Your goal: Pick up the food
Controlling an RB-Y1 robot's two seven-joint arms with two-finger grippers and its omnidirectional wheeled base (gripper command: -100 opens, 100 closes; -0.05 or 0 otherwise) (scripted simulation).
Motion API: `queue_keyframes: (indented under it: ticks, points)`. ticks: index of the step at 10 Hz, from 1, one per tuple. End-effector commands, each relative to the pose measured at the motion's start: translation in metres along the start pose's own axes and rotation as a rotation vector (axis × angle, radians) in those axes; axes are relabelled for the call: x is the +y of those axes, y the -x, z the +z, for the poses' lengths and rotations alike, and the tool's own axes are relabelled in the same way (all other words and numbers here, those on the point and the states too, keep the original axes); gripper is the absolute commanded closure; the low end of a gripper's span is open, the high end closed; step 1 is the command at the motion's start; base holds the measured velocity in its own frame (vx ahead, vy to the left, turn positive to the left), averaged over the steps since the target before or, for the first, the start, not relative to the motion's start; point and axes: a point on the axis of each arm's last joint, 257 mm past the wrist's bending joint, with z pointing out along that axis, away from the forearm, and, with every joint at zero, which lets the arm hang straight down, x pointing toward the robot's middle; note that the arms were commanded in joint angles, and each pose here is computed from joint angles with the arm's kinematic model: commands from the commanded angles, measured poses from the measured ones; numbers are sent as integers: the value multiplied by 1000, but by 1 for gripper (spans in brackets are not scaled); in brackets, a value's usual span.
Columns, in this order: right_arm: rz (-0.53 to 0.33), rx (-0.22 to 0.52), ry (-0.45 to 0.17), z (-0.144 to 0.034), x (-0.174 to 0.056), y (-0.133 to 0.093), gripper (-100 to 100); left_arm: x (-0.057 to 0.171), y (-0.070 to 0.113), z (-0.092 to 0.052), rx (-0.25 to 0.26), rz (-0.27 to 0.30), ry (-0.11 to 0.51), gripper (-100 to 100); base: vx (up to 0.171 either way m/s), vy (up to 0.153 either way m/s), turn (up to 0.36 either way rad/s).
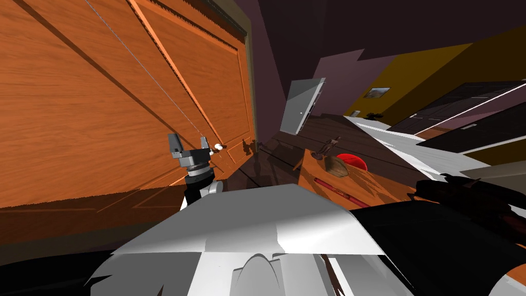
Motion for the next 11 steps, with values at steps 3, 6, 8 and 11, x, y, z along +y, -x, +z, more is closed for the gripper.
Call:
queue_keyframes:
  ticks: [3,6,8,11]
  points:
    - [3,-19,1,-1,1,9,0,0,0,0,0,0,0,0,-5,-10,1]
    - [-15,-7,2,9,-11,12,-100,0,0,0,0,0,0,0,19,-55,-29]
    - [-13,-21,3,16,-15,24,-100,0,0,0,0,0,0,0,7,-20,-10]
    - [-10,-21,0,14,-14,20,100,0,0,0,0,0,0,0,1,-5,-2]
